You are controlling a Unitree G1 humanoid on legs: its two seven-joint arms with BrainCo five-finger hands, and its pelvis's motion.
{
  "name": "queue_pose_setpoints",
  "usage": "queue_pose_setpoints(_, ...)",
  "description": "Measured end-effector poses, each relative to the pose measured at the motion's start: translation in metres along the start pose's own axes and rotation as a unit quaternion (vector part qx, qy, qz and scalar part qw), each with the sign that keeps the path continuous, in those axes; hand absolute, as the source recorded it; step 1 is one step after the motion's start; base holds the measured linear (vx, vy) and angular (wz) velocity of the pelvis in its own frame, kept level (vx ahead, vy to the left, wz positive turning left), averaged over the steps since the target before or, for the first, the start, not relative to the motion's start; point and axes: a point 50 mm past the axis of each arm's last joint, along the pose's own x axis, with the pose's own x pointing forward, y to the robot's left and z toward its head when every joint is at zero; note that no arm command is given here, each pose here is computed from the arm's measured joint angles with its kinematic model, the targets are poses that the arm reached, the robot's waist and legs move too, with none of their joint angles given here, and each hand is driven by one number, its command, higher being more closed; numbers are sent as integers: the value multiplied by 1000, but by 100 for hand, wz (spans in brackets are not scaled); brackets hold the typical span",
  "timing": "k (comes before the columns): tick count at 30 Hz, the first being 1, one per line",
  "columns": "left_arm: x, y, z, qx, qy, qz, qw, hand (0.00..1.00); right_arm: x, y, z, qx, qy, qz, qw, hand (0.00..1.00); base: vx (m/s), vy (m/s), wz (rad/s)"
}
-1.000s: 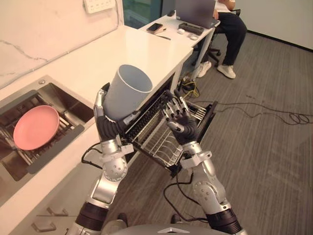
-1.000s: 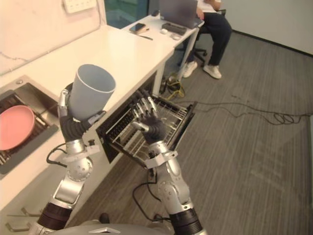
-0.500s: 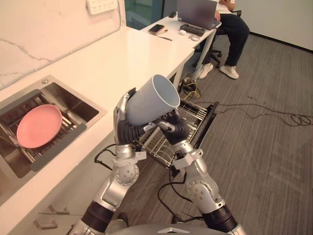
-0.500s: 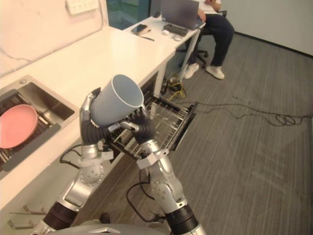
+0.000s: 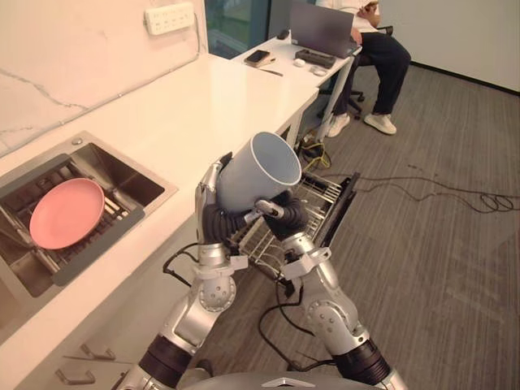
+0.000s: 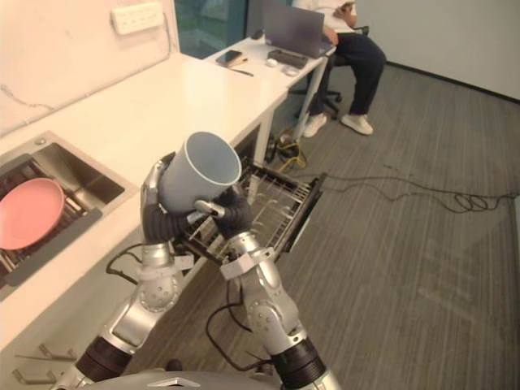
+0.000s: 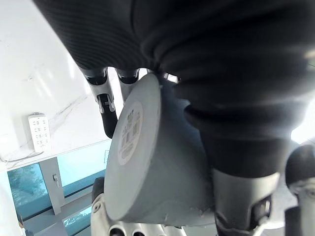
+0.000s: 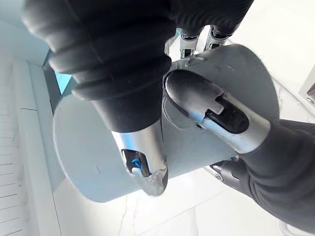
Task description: Walk over to the sink, pick up the cup, carry it to the dishwasher, place the cup inside the dishwasher, then close the dishwasher door
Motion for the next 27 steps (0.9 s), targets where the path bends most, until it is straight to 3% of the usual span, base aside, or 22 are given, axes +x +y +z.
queue_pose_setpoints(13, -3, 0, -5, 16, 17, 18, 1000, 100, 2, 3, -5, -35, 9, -20, 999, 0, -15, -5, -1)
queue_pose_setpoints(20, -5, 0, -9, 35, 23, 23, 999, 100, 2, 3, -5, -91, 12, -31, 995, 0, -9, -4, 0)
queue_pose_setpoints(27, -4, 5, -11, 39, 24, 49, 998, 100, 2, 2, -7, -91, 22, -33, 995, 0, -33, -12, 1)
